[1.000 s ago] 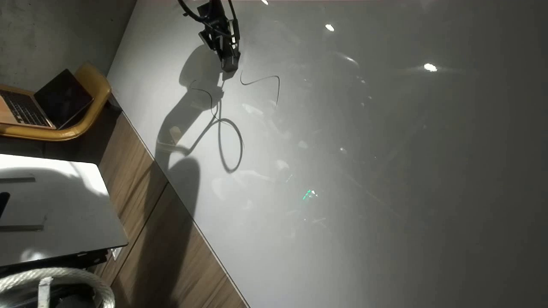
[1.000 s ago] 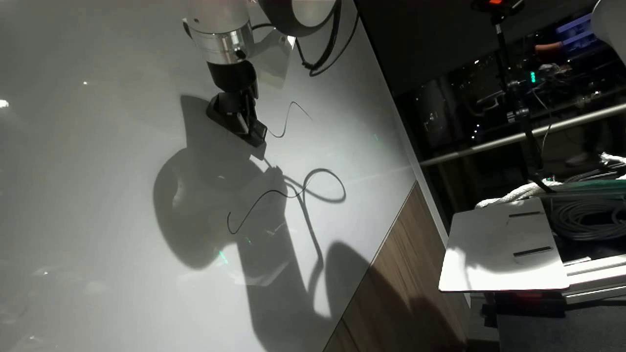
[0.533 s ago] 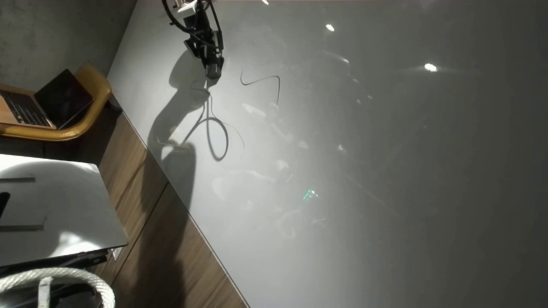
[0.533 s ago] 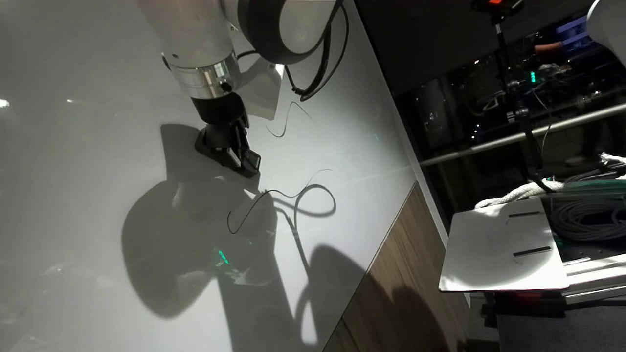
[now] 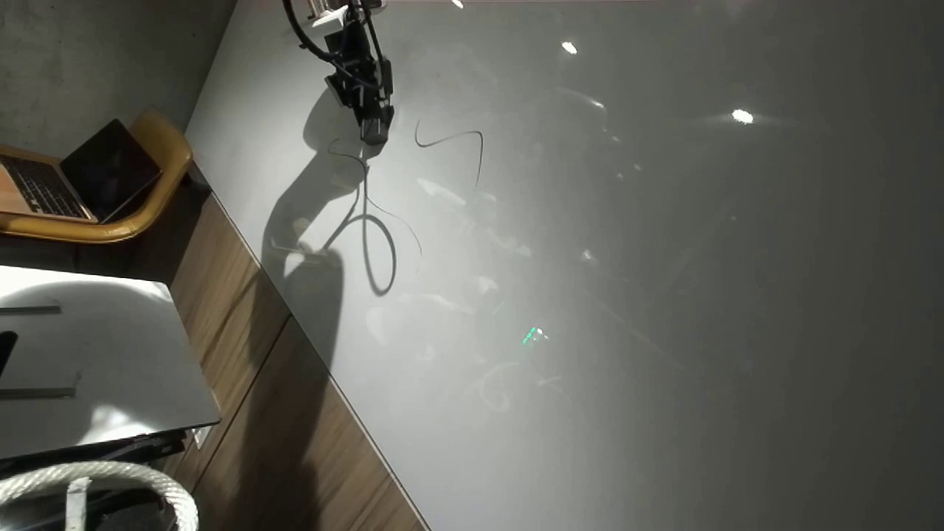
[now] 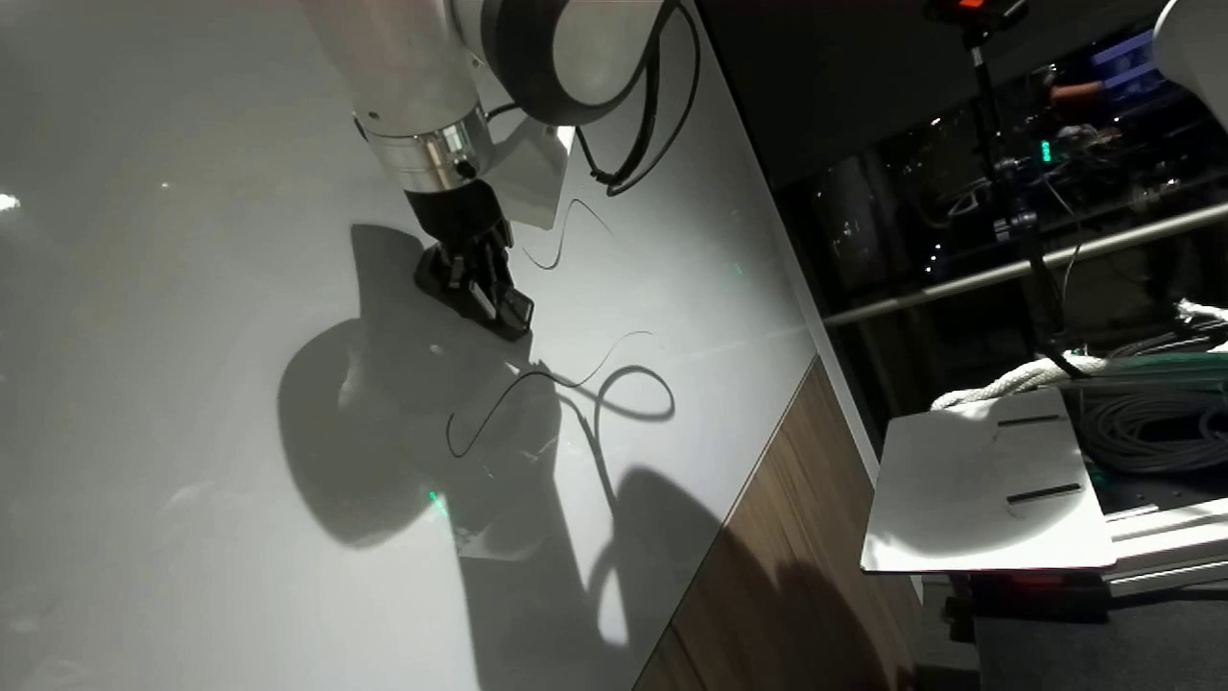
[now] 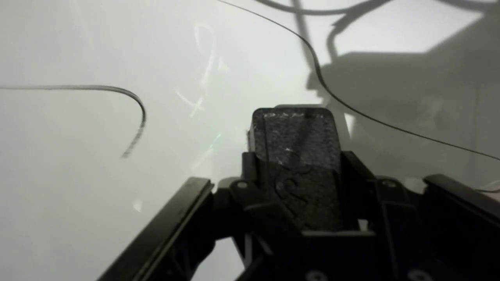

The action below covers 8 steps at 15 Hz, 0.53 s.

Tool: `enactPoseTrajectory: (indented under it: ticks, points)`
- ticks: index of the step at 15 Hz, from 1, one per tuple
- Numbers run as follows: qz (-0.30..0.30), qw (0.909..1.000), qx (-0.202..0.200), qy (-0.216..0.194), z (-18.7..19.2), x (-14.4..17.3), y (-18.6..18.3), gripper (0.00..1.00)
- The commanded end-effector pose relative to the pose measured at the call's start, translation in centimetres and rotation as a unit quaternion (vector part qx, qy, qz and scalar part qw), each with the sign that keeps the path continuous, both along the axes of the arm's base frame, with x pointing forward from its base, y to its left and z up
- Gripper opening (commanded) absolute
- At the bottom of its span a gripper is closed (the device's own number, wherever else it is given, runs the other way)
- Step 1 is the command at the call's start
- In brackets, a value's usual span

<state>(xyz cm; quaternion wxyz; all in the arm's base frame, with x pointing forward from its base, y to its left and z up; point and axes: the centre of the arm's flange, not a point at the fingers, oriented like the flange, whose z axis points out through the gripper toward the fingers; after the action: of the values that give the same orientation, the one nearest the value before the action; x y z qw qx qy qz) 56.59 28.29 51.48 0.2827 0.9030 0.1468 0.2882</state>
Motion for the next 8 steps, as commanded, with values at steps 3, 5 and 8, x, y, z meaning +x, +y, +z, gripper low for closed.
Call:
enactPoseTrajectory:
  ticks: [3, 5, 8]
  points:
    - [-0.041, 0.9989, 0.005, -0.023, 6.3, 0.7, -7.9, 0.30]
    - [-0.055, 0.9980, 0.009, -0.032, 6.3, -0.1, -12.5, 0.30]
    - [-0.077, 0.9959, 0.013, -0.044, 8.9, -0.6, -15.2, 0.30]
